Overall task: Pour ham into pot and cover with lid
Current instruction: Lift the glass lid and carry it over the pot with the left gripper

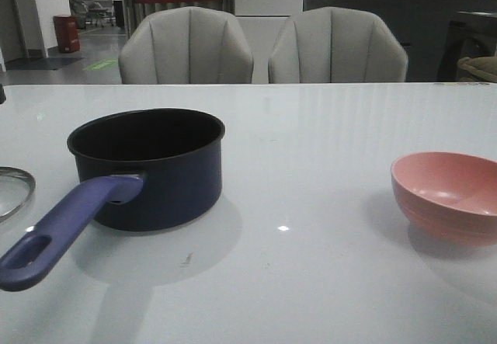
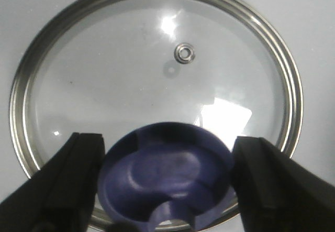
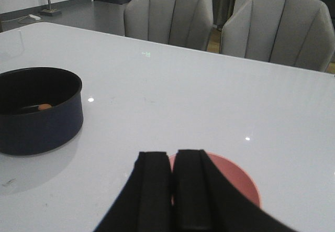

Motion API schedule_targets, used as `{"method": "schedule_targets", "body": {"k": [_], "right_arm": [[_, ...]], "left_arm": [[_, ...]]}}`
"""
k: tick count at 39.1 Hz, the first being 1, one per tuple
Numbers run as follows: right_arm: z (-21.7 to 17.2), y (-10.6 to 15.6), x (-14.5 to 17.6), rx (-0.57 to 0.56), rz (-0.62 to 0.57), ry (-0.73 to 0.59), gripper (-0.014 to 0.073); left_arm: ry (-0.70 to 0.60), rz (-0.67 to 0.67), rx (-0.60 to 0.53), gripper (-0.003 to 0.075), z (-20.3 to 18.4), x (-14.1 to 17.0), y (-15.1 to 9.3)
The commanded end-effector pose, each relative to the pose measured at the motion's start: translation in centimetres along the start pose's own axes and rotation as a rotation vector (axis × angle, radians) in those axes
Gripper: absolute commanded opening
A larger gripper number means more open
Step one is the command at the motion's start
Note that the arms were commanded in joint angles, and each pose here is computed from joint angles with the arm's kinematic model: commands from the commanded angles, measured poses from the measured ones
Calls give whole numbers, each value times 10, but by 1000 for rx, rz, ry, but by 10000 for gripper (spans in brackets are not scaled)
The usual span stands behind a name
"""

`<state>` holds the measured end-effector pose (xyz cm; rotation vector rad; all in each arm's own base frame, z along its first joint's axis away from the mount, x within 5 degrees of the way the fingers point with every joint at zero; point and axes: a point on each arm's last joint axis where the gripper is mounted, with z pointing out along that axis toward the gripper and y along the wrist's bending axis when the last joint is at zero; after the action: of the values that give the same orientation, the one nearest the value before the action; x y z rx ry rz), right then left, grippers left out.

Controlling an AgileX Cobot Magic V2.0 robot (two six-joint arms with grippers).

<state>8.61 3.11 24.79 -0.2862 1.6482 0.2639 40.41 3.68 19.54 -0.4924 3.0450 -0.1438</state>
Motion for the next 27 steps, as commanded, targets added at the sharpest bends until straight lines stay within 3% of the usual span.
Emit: {"method": "schedule_targets", "body": {"k": [1, 19, 27], "right_arm": [[-1, -1, -17, 10, -6, -109, 147], [-1, -1, -17, 10, -6, -109, 147], [-1, -1, -17, 10, -6, -109, 147]], "left_arm": [[-86, 7, 23, 405, -38, -3, -3], [-92, 36, 27, 405, -63, -8, -7], [-192, 115, 77, 405, -97, -8, -24]]}}
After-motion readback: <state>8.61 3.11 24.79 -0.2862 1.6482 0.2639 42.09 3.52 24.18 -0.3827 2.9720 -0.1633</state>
